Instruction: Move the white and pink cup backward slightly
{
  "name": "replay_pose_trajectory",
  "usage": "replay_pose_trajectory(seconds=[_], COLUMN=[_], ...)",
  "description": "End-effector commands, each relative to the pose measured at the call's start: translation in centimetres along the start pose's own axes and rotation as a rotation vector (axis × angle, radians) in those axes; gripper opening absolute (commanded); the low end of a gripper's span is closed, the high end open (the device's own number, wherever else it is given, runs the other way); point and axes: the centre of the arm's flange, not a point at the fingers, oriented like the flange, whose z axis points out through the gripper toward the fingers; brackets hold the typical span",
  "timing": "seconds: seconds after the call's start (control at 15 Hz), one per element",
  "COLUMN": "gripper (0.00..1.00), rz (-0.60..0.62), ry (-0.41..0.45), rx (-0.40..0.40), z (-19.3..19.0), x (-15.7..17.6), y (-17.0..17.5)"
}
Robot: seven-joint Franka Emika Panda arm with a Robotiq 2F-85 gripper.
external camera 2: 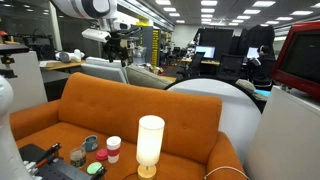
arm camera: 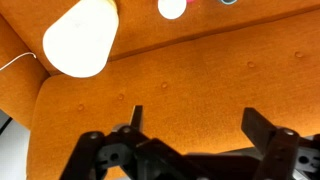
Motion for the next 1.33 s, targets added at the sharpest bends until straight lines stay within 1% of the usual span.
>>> replay_pose_trajectory(seconds=[0.0,1.0,1.13,1.27], gripper=[1.0,1.0,1.0,1.0], rz=[0.0,0.0,0.01,0.018], ry=[0.0,0.001,-0.016,-0.053], rx=[0.0,0.0,0.005,0.008], z=[0.0,0.0,1.6,4.0], x=[0.0,0.0,0.0,-0.4], y=[0.0,0.0,0.5,1.1])
